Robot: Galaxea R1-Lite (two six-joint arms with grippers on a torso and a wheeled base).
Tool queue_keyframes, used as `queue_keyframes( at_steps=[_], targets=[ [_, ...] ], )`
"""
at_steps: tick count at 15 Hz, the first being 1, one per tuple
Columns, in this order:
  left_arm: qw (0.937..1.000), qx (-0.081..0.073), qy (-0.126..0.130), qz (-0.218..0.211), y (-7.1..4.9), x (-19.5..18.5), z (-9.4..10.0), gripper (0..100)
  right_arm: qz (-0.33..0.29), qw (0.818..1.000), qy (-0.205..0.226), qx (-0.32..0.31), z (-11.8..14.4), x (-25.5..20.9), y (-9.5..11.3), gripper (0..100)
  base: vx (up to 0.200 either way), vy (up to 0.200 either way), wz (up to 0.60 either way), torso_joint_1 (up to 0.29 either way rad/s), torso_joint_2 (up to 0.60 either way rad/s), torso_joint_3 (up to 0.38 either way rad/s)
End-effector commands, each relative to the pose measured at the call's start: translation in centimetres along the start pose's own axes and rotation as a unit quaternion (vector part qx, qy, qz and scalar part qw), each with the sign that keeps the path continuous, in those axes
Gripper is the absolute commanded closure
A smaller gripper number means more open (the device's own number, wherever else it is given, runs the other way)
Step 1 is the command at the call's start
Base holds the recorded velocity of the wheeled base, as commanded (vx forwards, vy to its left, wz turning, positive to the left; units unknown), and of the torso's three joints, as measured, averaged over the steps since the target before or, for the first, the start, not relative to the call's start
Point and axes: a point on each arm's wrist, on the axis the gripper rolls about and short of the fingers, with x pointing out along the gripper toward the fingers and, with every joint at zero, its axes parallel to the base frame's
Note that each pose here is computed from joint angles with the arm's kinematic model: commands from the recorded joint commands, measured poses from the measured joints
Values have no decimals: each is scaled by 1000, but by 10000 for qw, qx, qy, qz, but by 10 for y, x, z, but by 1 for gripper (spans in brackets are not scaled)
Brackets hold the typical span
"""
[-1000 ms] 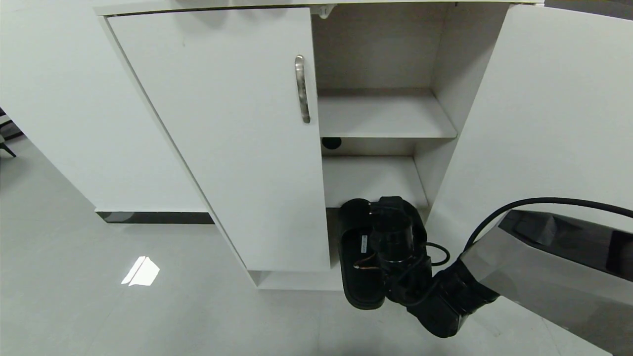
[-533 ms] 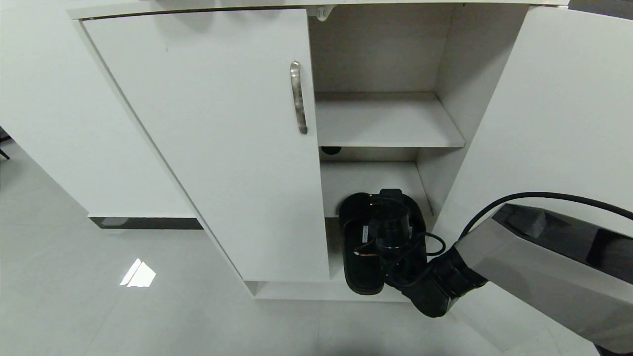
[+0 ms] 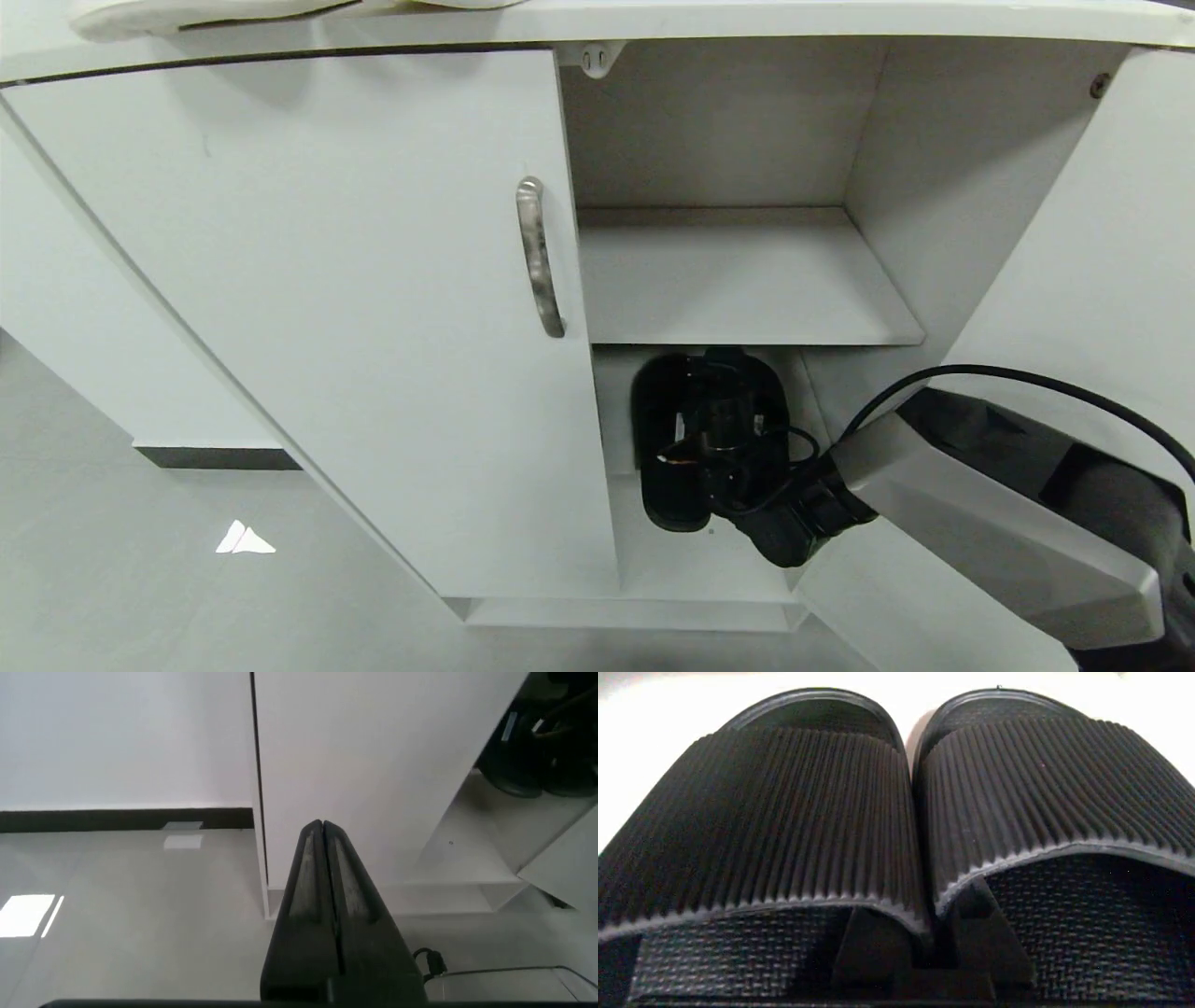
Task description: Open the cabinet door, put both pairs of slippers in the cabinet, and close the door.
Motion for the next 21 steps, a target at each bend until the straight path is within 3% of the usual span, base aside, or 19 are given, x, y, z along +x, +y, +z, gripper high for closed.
queue_keyframes(
  at_steps=[1, 10, 11, 16, 21],
  targets=[
    [10000, -1, 6, 1, 0, 0, 0, 100, -106, 9999, -19, -8, -8, 16, -2, 100, 0, 0, 0, 0, 0, 0],
    [10000, -1, 6, 1, 0, 0, 0, 100, -105, 9999, -63, 13, -4, 38, -2, 100, 0, 0, 0, 0, 0, 0],
    [10000, -1, 6, 1, 0, 0, 0, 100, -104, 9999, -69, 18, -3, 39, -2, 0, 0, 0, 0, 0, 0, 0],
    [10000, -1, 6, 1, 0, 0, 0, 100, 41, 9999, 44, -116, -4, 9, -11, 0, 0, 0, 0, 0, 0, 0],
    [10000, 14, 6, -7, 0, 0, 0, 100, 630, 9972, -292, -282, -1, -54, -26, 0, -40, 0, 0, 0, 0, 0]
  ],
)
